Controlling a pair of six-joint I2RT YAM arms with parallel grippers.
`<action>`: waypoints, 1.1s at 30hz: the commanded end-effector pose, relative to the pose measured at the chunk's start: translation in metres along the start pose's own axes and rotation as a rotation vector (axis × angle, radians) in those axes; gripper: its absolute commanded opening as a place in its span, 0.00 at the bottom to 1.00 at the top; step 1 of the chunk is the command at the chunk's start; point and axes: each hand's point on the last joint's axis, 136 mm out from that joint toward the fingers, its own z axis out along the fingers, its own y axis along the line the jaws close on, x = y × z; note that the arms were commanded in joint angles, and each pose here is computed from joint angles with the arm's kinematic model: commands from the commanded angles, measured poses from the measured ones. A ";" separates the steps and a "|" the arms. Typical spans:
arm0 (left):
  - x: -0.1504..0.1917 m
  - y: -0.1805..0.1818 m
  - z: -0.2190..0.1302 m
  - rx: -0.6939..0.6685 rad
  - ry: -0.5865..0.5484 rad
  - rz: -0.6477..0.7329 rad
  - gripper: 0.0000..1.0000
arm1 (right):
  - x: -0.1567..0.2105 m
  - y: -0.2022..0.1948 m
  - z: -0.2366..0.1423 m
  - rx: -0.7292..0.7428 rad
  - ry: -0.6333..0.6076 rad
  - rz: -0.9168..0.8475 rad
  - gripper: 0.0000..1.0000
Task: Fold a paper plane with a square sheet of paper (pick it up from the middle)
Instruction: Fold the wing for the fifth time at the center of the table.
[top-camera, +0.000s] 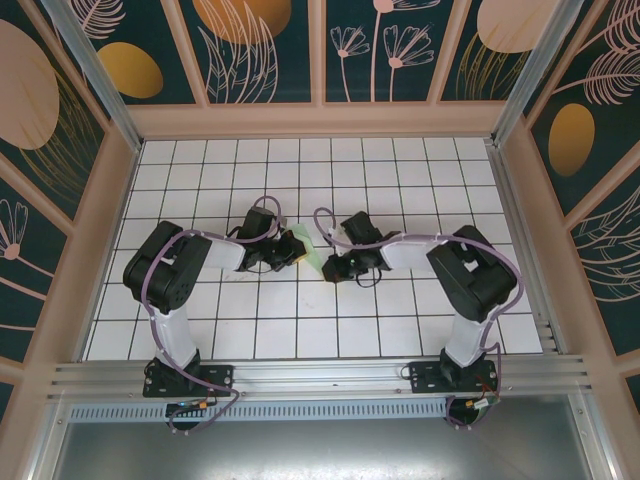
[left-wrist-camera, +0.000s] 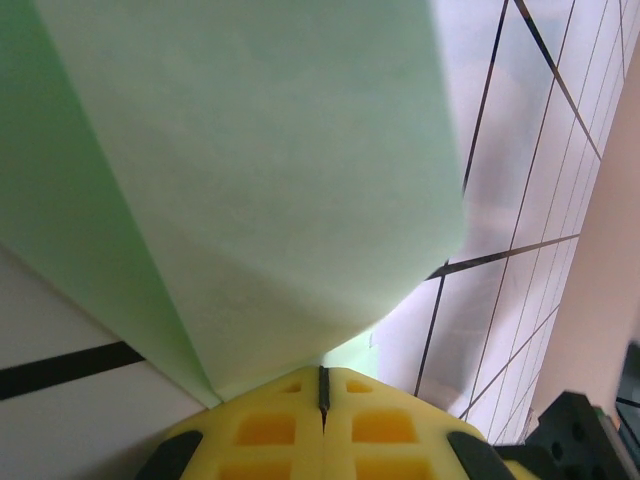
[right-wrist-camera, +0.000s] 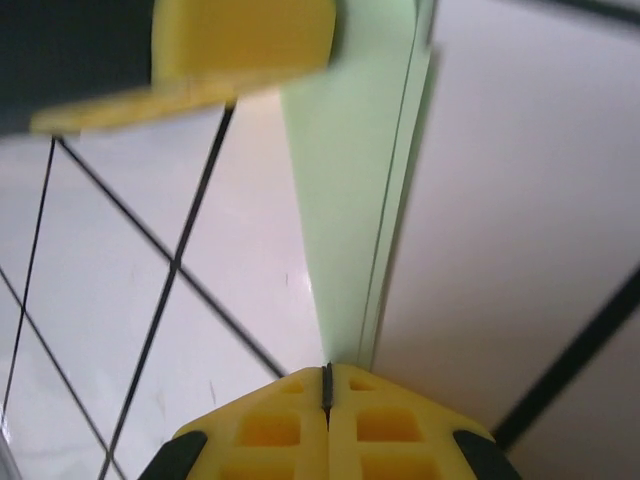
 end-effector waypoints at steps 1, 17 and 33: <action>0.001 0.081 0.007 -0.266 -0.067 -0.063 0.00 | 0.034 0.000 -0.013 0.017 0.101 -0.013 0.00; 0.000 0.063 0.006 -0.204 -0.049 -0.011 0.00 | -0.065 0.012 0.003 -0.012 -0.133 0.048 0.00; -0.020 -0.028 -0.007 0.072 -0.087 0.290 0.18 | -0.012 -0.036 0.031 0.145 0.054 0.132 0.00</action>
